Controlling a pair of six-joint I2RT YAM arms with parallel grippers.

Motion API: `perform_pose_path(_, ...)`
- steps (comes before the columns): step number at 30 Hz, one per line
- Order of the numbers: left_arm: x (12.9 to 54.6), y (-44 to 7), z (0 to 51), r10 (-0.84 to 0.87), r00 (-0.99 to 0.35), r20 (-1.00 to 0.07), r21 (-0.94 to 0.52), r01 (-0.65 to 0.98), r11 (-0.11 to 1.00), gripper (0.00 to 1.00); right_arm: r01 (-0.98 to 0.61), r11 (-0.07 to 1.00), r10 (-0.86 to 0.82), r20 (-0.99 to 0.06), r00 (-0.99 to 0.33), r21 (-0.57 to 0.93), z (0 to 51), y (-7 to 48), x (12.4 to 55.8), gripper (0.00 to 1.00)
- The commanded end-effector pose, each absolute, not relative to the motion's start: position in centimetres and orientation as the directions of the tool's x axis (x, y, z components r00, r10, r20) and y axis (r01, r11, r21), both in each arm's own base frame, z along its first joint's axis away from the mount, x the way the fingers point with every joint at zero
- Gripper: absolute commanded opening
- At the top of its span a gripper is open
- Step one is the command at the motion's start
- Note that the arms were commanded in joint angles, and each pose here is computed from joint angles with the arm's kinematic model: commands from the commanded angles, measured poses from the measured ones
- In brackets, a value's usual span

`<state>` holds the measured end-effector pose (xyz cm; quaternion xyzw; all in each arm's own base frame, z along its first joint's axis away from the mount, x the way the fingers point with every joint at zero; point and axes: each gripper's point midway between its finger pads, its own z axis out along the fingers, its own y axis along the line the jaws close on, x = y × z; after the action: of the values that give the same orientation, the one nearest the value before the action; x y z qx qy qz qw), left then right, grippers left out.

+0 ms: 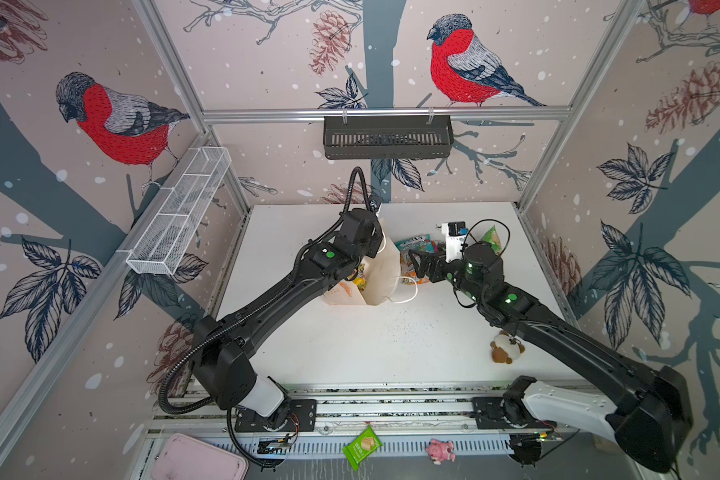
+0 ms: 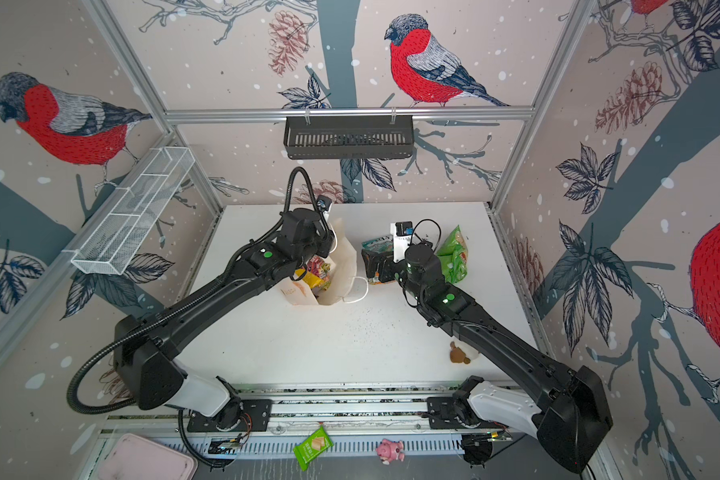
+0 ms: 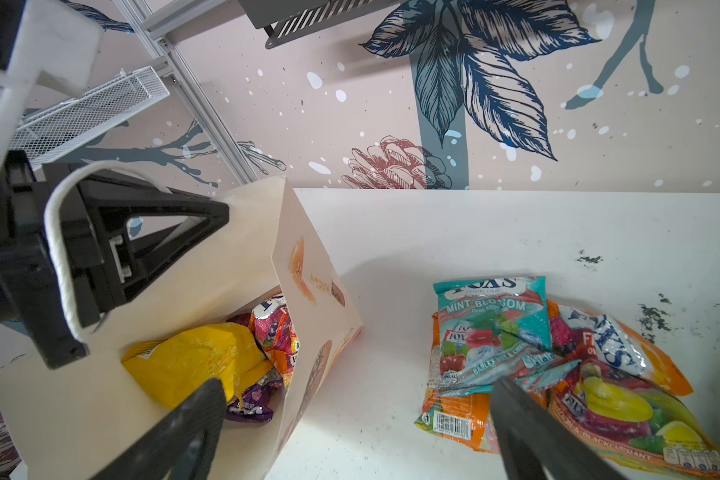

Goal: Take the snacks out of the paper bag
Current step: 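Move the right gripper back toward the bag while the left gripper tilts it, then hold the bag rim with the left gripper while the right reaches over it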

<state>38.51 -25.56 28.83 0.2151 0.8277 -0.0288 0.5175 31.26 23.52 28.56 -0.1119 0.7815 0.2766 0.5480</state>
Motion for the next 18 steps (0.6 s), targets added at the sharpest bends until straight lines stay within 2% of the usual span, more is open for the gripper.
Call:
perform_pose_path(1, 37.5, -26.6, 29.4, 0.284, -0.356, -0.89, 0.133, 0.393, 0.91, 0.0, -0.49, 0.811, 0.158, -0.926, -0.343, 0.32, 29.6, 23.4, 31.0, 0.99)
perform_pose_path(9, 34.1, -28.4, 27.0, 0.313, -0.354, -0.881, 0.132, 0.452, 0.882, 0.0, -0.475, 0.827, 0.164, -0.937, -0.308, 0.301, 28.1, 22.3, 29.5, 0.96)
perform_pose_path(18, 34.4, -29.1, 24.7, 0.265, -0.42, -0.868, 0.063, 0.435, 0.898, 0.0, -0.473, 0.82, 0.19, -0.933, -0.307, 0.323, 26.5, 21.8, 28.5, 0.95)
